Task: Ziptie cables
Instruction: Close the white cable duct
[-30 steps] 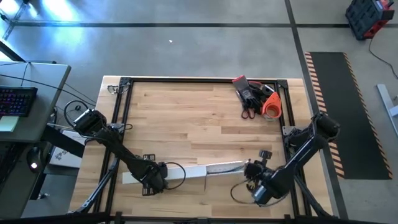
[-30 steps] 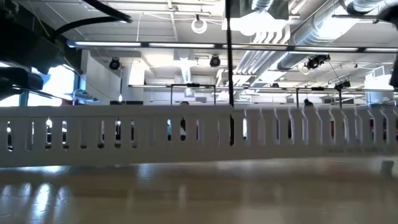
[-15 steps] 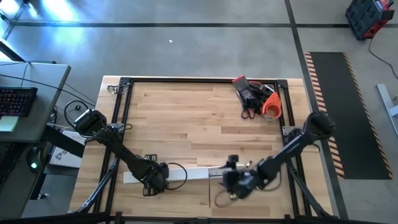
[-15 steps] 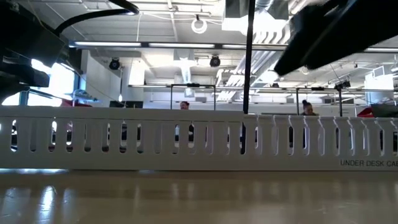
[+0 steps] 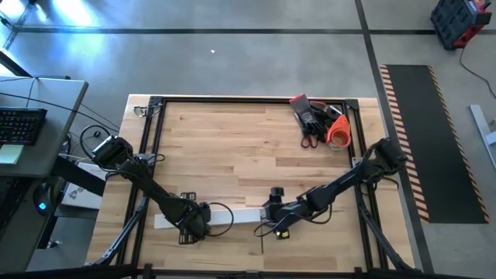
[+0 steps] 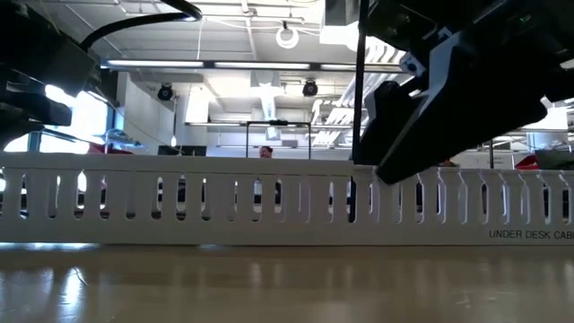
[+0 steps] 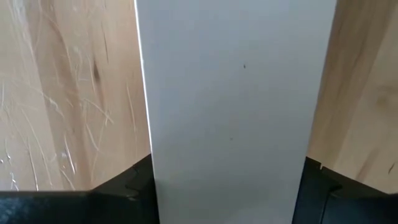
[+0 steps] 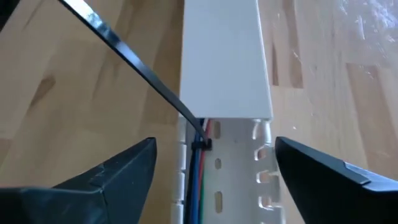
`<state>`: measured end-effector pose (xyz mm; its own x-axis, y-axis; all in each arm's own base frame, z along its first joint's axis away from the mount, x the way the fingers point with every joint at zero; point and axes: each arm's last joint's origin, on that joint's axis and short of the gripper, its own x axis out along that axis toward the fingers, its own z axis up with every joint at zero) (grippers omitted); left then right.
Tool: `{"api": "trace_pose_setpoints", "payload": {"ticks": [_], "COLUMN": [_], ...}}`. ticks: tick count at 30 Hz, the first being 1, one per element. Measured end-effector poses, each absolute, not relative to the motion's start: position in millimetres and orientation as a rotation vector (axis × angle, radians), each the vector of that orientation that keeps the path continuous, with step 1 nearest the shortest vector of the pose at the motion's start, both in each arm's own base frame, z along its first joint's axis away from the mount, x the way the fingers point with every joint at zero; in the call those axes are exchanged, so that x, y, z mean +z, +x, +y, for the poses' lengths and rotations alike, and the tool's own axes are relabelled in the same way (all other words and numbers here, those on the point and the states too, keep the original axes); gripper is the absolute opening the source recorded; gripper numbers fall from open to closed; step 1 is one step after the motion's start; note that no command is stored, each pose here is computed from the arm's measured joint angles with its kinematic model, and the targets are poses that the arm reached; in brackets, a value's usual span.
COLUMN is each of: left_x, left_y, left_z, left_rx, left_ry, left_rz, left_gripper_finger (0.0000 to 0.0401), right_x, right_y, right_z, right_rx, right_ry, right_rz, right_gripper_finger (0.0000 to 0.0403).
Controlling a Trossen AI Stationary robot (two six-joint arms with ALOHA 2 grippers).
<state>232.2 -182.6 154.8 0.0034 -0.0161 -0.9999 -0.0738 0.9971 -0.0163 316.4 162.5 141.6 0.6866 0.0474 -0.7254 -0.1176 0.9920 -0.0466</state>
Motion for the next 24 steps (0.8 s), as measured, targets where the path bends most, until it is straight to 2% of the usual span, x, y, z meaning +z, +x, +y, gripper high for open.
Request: {"api": "trace_pose_setpoints", "payload": {"ticks": [7,16,20,24], "left_x": [155.1,155.6,155.4,155.1], "left_y": [239.3,248.8,254.9,254.2], "left_z": [-182.9,-181.2,-176.6,-172.9], "left_rx": [0.026,-0.013,-0.031,0.000], "left_ry": [-0.084,-0.072,-0.071,-0.047], "left_rz": [1.507,1.433,1.409,1.418], "left_gripper_finger": [0.0207,0.0207,0.0207,0.0207], "right_x": [135.2,129.5,129.1,129.3], "right_y": [320.8,319.6,318.7,317.5], "right_z": [160.4,161.1,161.1,161.0], "right_rx": [0.117,0.146,0.147,0.150], "right_ry": [-0.073,-0.067,-0.072,-0.106], "right_rz": [0.819,0.859,0.867,0.877], "right_gripper_finger": [0.0270,0.0179,0.0174,0.0193]}}
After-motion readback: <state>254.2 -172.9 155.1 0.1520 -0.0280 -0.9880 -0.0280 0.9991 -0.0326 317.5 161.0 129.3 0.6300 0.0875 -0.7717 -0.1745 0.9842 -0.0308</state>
